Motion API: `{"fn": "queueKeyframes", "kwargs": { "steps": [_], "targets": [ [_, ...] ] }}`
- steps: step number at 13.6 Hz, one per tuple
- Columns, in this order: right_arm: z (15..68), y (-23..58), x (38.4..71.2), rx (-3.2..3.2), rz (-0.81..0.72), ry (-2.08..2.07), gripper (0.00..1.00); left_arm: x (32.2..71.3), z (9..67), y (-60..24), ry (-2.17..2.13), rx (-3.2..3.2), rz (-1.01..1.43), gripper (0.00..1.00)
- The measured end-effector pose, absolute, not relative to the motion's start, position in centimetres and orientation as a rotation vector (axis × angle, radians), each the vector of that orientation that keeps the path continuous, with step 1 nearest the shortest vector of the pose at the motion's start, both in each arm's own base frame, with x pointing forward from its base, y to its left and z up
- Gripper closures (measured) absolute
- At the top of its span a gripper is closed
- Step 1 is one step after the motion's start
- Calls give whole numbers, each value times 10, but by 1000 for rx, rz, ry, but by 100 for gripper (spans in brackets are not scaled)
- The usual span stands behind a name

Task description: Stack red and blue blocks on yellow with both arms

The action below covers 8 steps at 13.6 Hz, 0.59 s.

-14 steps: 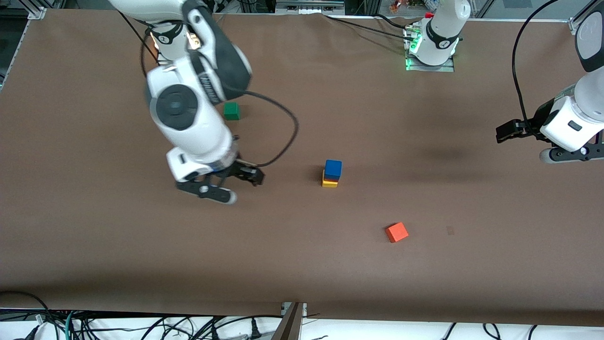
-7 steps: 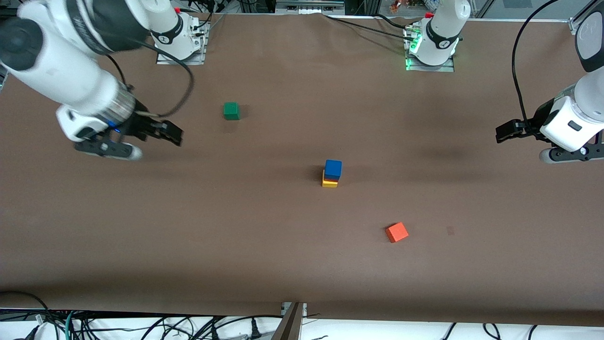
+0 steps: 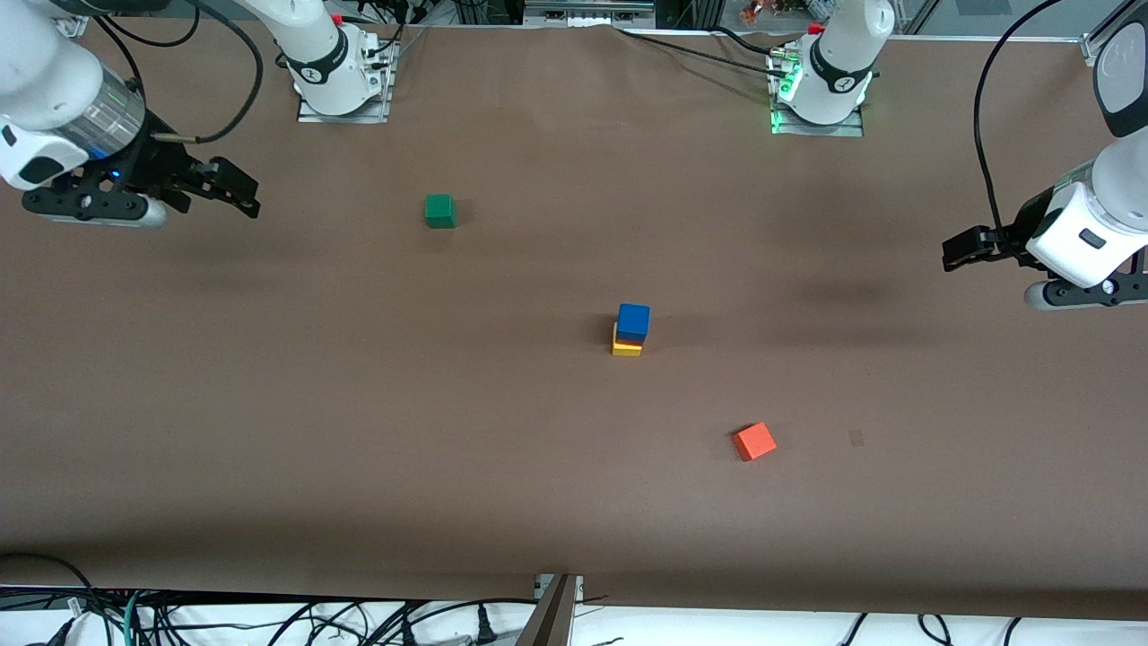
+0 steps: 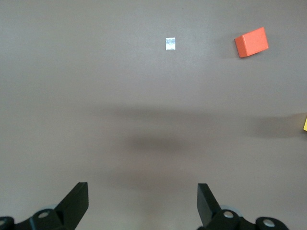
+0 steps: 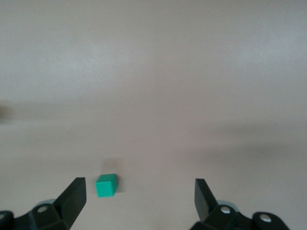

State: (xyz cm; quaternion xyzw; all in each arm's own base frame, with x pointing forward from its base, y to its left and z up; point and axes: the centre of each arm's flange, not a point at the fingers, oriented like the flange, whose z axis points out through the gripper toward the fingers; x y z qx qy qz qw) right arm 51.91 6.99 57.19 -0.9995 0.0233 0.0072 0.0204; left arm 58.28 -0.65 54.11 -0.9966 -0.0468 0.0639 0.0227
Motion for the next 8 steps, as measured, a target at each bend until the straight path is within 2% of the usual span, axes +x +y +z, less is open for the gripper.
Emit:
{"fn": "queueKeyframes", "kwargs": {
  "steps": [8],
  "targets": [
    [587, 72, 523, -3099, -27, -46, 0, 583, 541, -6, -142, -3087, 198, 0]
  ]
}}
